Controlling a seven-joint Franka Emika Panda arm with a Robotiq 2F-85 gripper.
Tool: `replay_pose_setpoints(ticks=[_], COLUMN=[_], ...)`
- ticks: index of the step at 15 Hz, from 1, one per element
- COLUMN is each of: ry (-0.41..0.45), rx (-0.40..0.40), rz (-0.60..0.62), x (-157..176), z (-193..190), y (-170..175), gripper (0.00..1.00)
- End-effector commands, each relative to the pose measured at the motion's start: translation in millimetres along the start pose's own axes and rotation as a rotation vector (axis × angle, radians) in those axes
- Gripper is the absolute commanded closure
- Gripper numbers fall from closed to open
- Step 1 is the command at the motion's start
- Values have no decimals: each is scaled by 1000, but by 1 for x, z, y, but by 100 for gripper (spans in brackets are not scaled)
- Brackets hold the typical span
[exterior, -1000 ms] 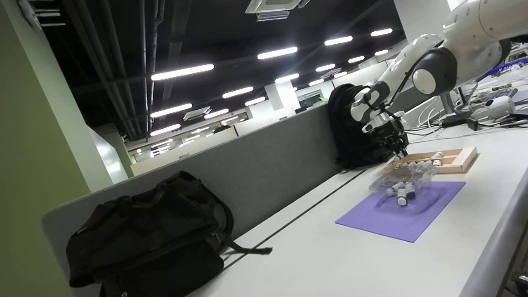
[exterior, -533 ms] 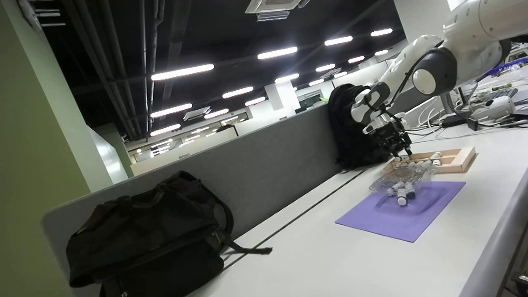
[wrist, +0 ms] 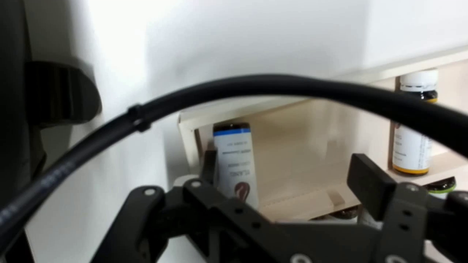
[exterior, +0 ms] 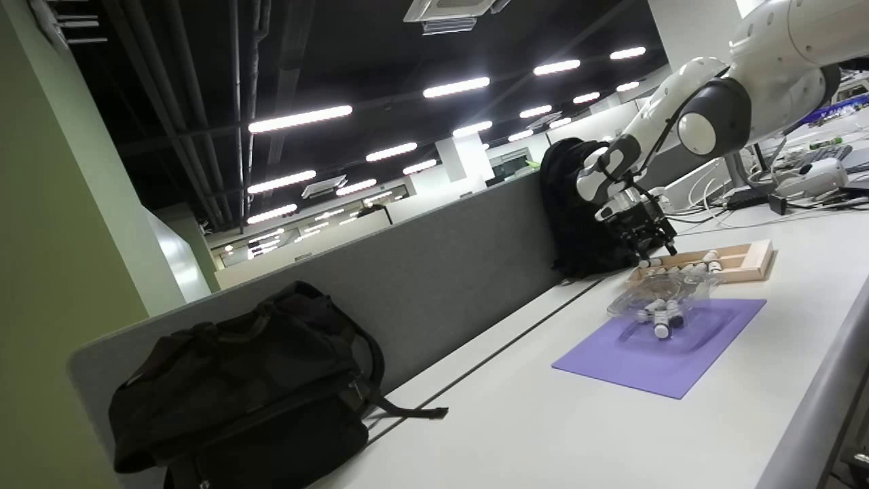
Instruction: Get the object from the table and put it in the upper half of the box
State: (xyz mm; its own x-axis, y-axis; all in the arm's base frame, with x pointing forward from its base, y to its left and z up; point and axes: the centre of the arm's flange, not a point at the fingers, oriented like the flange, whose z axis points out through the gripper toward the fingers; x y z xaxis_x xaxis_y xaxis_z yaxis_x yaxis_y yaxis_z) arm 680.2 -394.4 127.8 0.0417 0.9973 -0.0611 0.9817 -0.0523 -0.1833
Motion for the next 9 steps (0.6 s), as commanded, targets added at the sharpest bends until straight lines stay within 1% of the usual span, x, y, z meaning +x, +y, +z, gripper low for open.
replay_pose_setpoints(ticks=[1,2,5,9], ry=[37,43,36,-2], rx=[-8,-5,-9,-54], rz=[-20,-18,-9,13], x=[25,25,25,20], z=[3,4,6,8], y=[-43,-42,-41,-40], gripper=[40,49,69,97])
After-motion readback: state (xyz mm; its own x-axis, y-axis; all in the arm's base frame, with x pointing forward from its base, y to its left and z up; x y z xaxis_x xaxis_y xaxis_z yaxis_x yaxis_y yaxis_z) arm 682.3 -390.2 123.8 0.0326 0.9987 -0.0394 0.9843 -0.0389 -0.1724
